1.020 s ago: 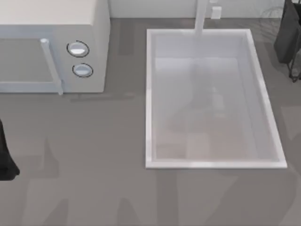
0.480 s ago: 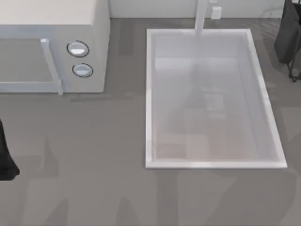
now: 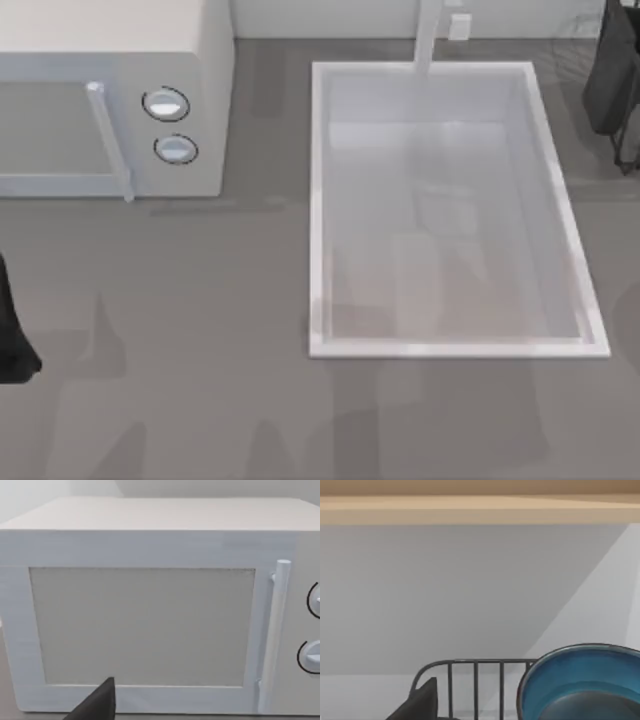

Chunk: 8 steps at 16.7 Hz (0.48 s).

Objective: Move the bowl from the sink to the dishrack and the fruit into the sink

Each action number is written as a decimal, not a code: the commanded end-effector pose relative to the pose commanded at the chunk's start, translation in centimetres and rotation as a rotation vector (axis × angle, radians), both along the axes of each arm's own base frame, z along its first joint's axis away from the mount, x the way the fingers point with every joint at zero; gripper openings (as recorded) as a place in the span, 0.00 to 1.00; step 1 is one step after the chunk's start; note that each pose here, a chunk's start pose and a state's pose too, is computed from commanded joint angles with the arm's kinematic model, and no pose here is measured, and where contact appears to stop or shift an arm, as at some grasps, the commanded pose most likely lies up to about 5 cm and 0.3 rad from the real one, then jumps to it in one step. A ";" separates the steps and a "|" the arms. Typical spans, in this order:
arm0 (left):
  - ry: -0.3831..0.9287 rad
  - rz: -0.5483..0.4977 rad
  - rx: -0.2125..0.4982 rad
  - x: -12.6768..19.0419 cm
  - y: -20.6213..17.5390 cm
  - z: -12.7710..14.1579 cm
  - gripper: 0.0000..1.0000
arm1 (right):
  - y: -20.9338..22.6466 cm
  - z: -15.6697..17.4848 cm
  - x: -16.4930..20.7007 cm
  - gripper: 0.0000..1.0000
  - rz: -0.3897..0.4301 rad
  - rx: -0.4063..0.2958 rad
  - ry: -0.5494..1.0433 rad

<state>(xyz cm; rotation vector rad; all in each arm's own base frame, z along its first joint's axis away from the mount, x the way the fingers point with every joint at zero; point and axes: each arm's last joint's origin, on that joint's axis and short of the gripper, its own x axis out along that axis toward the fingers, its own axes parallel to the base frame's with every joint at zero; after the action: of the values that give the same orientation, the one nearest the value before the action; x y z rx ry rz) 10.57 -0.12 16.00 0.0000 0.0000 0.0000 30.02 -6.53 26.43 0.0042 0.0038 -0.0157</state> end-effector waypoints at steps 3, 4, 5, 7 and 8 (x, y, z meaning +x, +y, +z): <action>0.000 0.000 0.000 0.0 0.0 0.0 1.00 | 2.1 0.6 -5.1 1.00 -0.005 0.002 0.001; 0.000 0.000 0.000 0.0 0.0 0.0 1.00 | 2.7 0.5 -6.8 1.00 -0.005 0.002 0.001; 0.000 0.000 0.000 0.0 0.0 0.0 1.00 | 3.3 0.2 -8.5 1.00 -0.004 0.002 0.000; 0.000 0.000 0.000 0.0 0.0 0.0 1.00 | 4.4 -0.8 -11.8 1.00 -0.002 0.002 -0.003; 0.000 0.000 0.000 0.0 0.0 0.0 1.00 | 4.8 -1.6 -13.2 1.00 0.000 0.002 -0.004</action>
<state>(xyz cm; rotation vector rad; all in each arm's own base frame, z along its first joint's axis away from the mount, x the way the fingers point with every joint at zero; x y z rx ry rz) 10.57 -0.12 16.00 0.0000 0.0000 0.0000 16.78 -1.75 24.85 0.0060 -0.0006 -0.0157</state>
